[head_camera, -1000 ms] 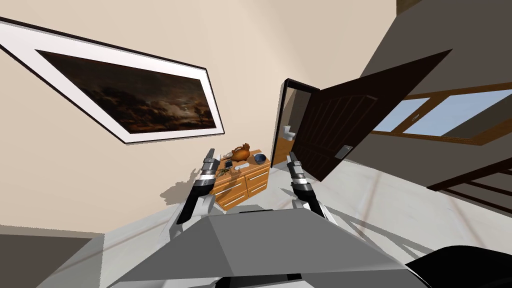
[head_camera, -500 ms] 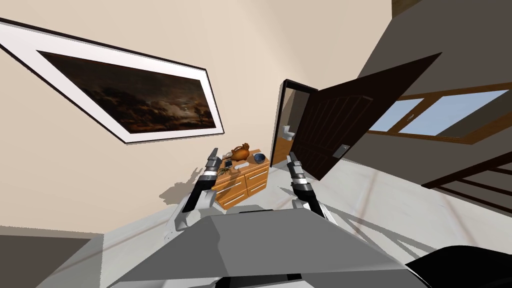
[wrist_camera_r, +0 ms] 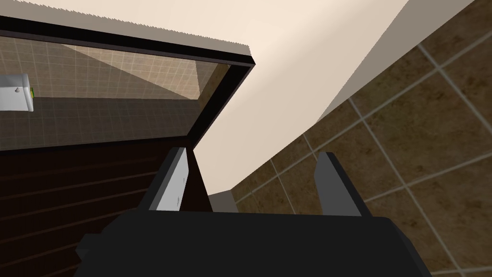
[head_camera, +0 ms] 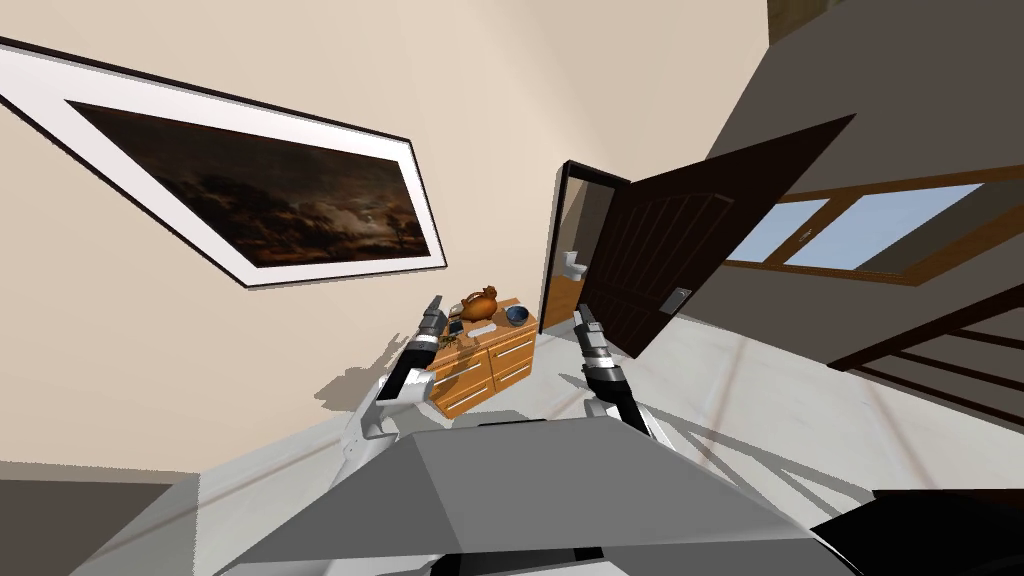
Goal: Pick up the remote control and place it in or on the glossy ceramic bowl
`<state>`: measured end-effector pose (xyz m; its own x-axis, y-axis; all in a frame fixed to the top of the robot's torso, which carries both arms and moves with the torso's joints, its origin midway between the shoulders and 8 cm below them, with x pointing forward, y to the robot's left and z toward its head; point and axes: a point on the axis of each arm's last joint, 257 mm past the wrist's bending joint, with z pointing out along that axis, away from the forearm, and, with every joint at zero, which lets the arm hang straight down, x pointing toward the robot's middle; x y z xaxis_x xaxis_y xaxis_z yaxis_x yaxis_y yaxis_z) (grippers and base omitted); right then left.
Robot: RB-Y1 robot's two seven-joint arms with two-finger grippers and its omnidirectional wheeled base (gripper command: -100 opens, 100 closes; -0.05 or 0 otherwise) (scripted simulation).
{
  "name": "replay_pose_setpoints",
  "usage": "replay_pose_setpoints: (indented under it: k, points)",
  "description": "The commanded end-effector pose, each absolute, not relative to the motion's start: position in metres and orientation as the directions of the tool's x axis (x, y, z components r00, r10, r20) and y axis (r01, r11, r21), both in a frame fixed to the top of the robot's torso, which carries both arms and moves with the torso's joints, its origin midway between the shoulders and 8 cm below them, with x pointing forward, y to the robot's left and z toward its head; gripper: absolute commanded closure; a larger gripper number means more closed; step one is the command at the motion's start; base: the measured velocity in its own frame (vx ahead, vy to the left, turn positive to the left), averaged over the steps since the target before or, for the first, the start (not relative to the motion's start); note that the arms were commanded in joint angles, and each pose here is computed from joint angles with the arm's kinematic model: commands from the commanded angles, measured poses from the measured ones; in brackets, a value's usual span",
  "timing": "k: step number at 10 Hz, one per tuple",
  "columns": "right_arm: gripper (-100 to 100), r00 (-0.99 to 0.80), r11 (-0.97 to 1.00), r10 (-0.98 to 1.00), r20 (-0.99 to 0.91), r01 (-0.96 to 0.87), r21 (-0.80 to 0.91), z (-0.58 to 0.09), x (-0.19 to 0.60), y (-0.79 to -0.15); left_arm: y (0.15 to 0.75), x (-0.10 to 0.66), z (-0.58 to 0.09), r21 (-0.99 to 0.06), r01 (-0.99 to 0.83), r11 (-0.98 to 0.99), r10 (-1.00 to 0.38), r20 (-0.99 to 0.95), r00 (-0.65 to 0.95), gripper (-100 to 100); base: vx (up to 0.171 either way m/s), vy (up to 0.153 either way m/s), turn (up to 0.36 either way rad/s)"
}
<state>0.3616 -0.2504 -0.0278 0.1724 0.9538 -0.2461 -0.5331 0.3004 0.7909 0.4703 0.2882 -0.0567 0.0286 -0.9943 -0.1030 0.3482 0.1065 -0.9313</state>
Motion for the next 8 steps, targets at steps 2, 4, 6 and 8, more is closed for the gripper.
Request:
replay_pose_setpoints:
  k: [2,4,6,8]
  points:
    - [0,0.172,0.300,0.954,-0.246,-0.533,0.791,-0.028,0.362,-0.250,0.295,0.489,-0.073,-0.957,0.278,0.082,-0.997,-0.079,0.023,-100,-0.019,-0.010,-0.036]
    - [0,0.172,0.300,0.954,-0.246,-0.533,0.791,-0.028,0.362,-0.250,0.297,0.492,-0.082,-0.967,0.243,0.082,-0.997,-0.077,0.028,-100,-0.011,-0.006,-0.010]
    - [0,0.172,0.300,0.954,-0.246,-0.533,0.791,-0.028,0.362,-0.250,0.303,0.504,-0.096,-0.981,0.185,0.065,-0.998,-0.060,0.030,-100,-0.011,-0.009,-0.045]
    - [0,0.172,0.300,0.954,-0.246,-0.533,0.791,-0.028,0.362,-0.250,0.310,0.516,-0.109,-0.990,0.131,0.047,-0.998,-0.043,0.035,-100,-0.011,-0.016,-0.046]
